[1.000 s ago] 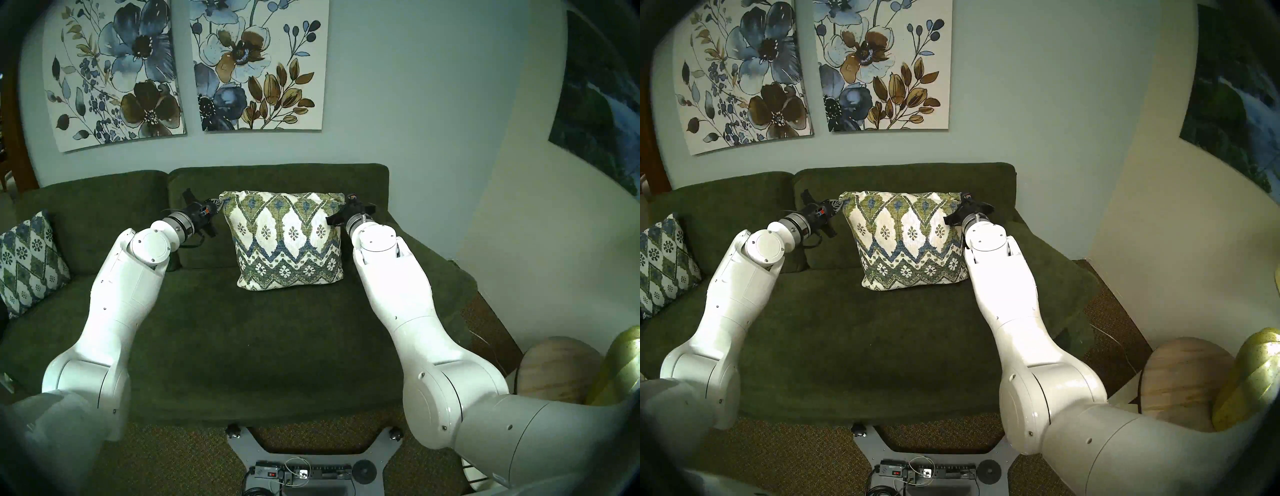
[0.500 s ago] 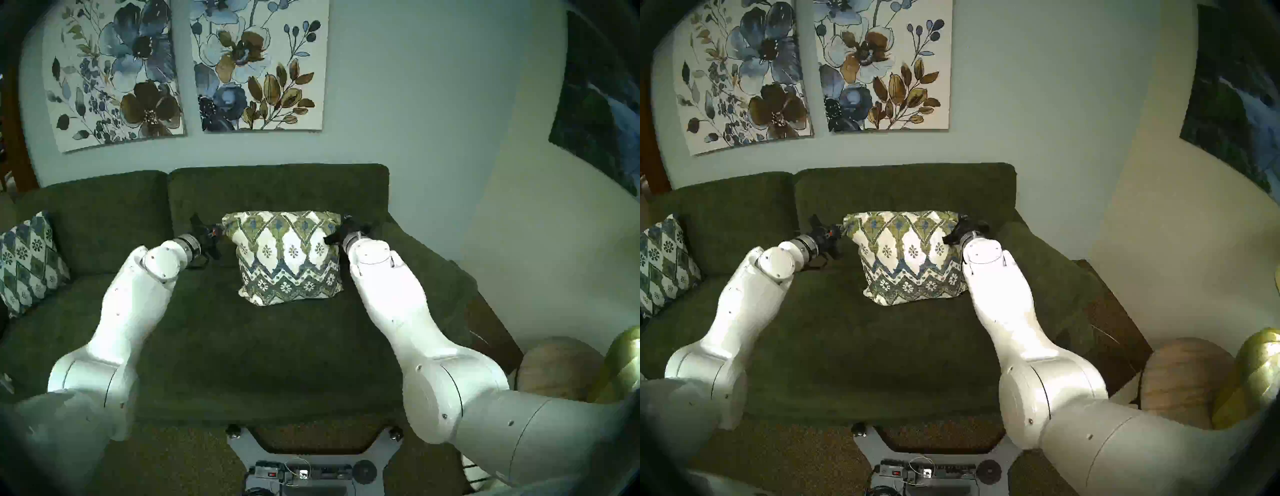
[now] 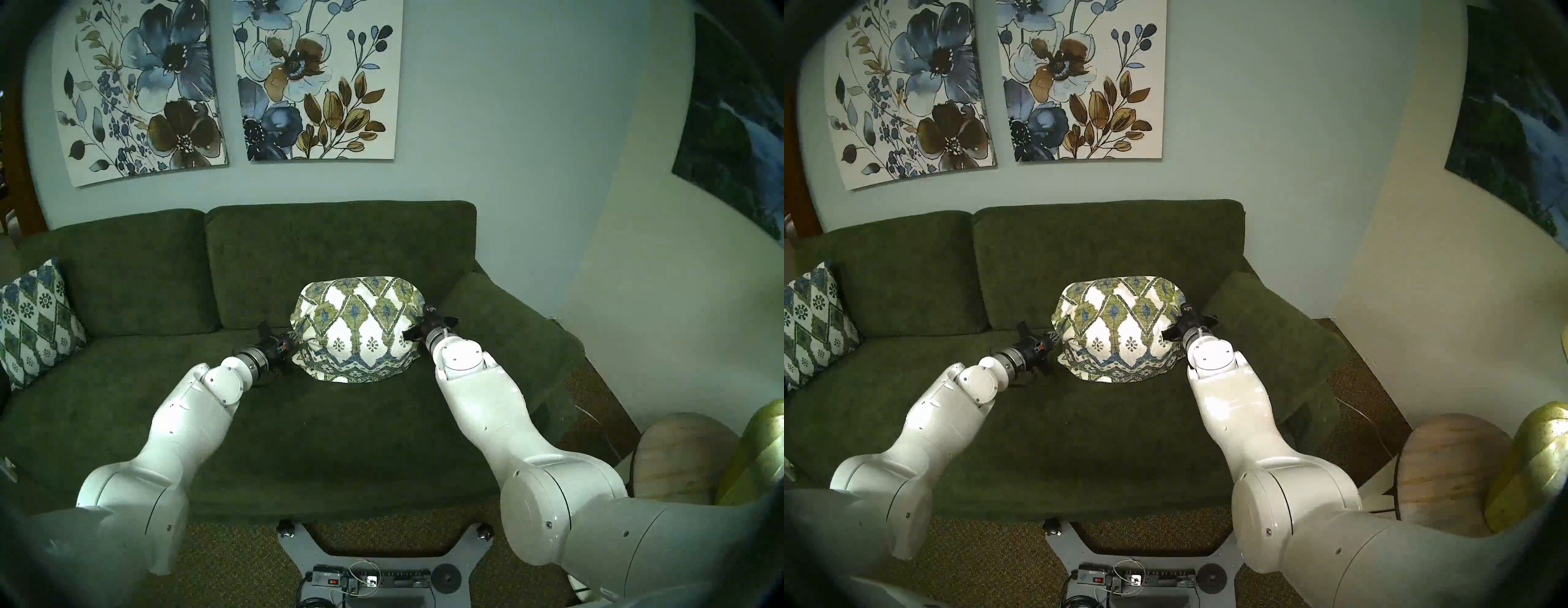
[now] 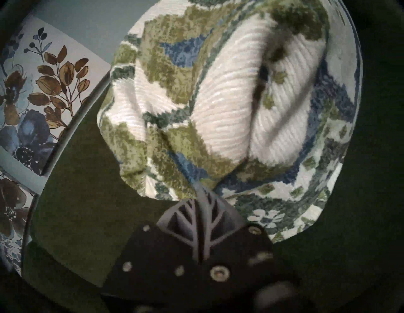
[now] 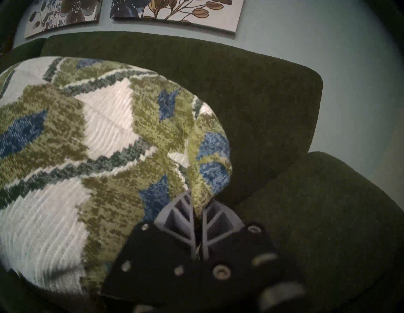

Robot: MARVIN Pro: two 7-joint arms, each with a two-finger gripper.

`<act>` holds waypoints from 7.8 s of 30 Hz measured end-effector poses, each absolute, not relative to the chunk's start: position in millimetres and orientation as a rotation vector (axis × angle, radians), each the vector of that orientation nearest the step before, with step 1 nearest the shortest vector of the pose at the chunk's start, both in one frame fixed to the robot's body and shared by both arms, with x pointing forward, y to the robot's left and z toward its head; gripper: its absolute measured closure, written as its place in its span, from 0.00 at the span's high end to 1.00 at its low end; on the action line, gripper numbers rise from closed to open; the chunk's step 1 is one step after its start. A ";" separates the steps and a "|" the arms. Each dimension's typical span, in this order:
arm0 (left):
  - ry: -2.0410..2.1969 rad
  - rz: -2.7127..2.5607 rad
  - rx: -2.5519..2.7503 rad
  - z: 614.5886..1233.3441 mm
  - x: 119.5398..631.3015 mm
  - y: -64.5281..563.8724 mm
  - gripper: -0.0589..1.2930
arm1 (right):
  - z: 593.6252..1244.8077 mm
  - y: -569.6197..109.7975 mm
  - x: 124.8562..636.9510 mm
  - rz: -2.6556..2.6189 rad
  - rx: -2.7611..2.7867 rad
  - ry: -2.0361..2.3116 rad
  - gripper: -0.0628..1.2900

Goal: Fluff a cushion

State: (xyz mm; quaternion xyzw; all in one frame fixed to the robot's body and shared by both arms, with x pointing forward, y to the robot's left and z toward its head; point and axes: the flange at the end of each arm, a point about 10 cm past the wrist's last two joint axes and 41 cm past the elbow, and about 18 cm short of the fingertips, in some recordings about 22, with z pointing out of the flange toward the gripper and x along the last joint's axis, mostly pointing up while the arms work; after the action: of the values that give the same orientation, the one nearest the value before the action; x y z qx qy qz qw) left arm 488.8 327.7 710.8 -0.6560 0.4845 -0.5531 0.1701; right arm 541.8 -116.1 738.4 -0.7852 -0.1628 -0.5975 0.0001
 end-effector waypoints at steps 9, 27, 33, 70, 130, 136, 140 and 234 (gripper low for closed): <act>1.412 -1.428 -2.010 638.1 416.7 356.7 0.03 | 687.2 -160.9 508.0 -1.845 -2.581 -0.482 0.02; 1.346 -1.521 -1.939 626.3 353.4 397.6 0.03 | 619.3 -184.9 431.0 -1.824 -2.625 -0.506 0.02; 1.291 -1.571 -1.858 646.2 353.4 419.0 0.03 | 611.2 -175.4 413.6 -1.843 -2.579 -0.523 0.02; 1.226 -1.984 -1.452 723.7 332.8 419.8 0.03 | 575.9 -140.9 297.4 -1.909 -2.309 -0.675 0.02; 1.516 -2.109 -1.672 696.2 370.0 225.9 0.03 | 656.9 -166.5 183.9 -2.215 -1.928 -0.577 0.68; 1.547 -2.096 -1.709 692.7 383.2 218.7 0.03 | 672.1 -178.4 187.7 -2.248 -1.919 -0.547 0.95; 1.567 -2.096 -1.729 690.0 390.0 213.3 0.03 | 689.2 -185.5 195.2 -2.318 -1.858 -0.514 0.95; 0.878 -2.453 -2.021 767.9 337.9 291.7 0.97 | 778.9 -80.1 326.9 -1.957 -2.029 -0.502 0.95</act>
State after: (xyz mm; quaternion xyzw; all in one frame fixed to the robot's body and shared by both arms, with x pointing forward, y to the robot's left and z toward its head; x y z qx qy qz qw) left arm 337.9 291.7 767.9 -0.6111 0.2653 -0.7417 -0.0777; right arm 326.9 -80.1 778.9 -0.7017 -0.1736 -0.6769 0.1387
